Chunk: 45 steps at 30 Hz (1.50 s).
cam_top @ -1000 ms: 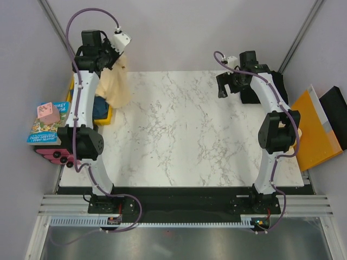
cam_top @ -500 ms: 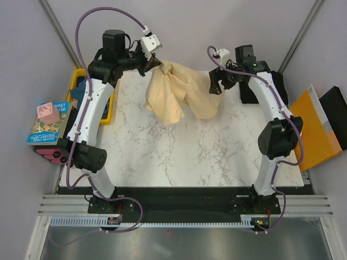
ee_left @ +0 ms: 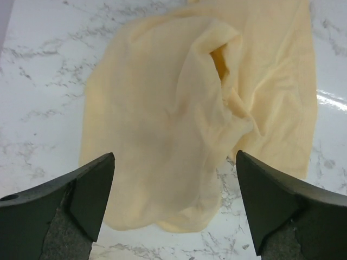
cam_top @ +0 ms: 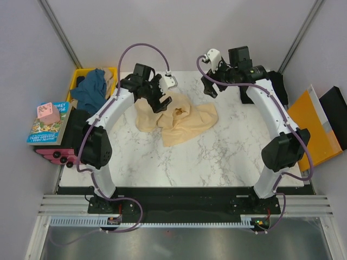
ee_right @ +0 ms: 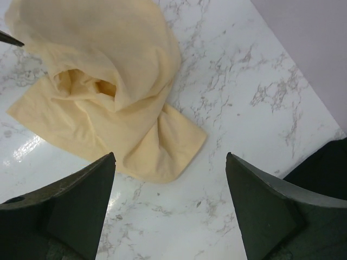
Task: Fold and stack the t-shirts
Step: Move the tshirt to the center of the board, then flatten the tshirt out
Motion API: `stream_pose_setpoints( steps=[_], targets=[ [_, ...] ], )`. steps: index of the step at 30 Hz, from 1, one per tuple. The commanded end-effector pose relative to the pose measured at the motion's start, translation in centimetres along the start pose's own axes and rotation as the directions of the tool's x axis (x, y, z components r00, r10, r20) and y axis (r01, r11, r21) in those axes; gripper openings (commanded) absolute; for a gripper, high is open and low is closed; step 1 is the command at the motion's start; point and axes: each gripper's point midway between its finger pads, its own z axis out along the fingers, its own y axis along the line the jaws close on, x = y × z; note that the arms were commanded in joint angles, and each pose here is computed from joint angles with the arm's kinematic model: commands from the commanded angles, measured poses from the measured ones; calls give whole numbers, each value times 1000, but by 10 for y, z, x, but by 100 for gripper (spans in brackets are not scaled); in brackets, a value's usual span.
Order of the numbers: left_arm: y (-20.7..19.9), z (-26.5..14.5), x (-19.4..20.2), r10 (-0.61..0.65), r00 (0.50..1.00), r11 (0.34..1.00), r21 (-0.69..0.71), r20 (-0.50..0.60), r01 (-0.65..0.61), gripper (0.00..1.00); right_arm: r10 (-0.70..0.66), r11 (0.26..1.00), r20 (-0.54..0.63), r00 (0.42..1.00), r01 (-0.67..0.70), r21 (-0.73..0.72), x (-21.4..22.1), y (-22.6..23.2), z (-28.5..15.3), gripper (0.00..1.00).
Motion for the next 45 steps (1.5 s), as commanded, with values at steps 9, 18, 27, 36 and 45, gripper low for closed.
stream_pose_setpoints(
  steps=[9, 18, 27, 36, 45],
  targets=[
    [60, -58, 33, 231, 959, 834, -475, -163, -282, 100, -31, 995, -115, 993, 20, -99, 61, 42, 27, 87],
    [105, -124, 93, -66, 974, 591, -795, -218, -138, 100, -106, 988, 20, 994, 107, -108, -9, 59, 78, 88],
    [122, -166, 167, -379, 919, 430, -900, -109, 71, 99, -204, 949, 93, 975, 220, -226, -43, 126, 156, 88],
    [99, -164, 168, -347, 936, 502, -854, -59, 133, 98, -244, 924, 107, 964, 265, -274, -32, 176, 217, 89],
    [86, -157, 172, -337, 939, 550, -824, -73, 134, 95, -243, 942, 47, 969, 247, -225, -5, 177, 257, 64]
  ],
)
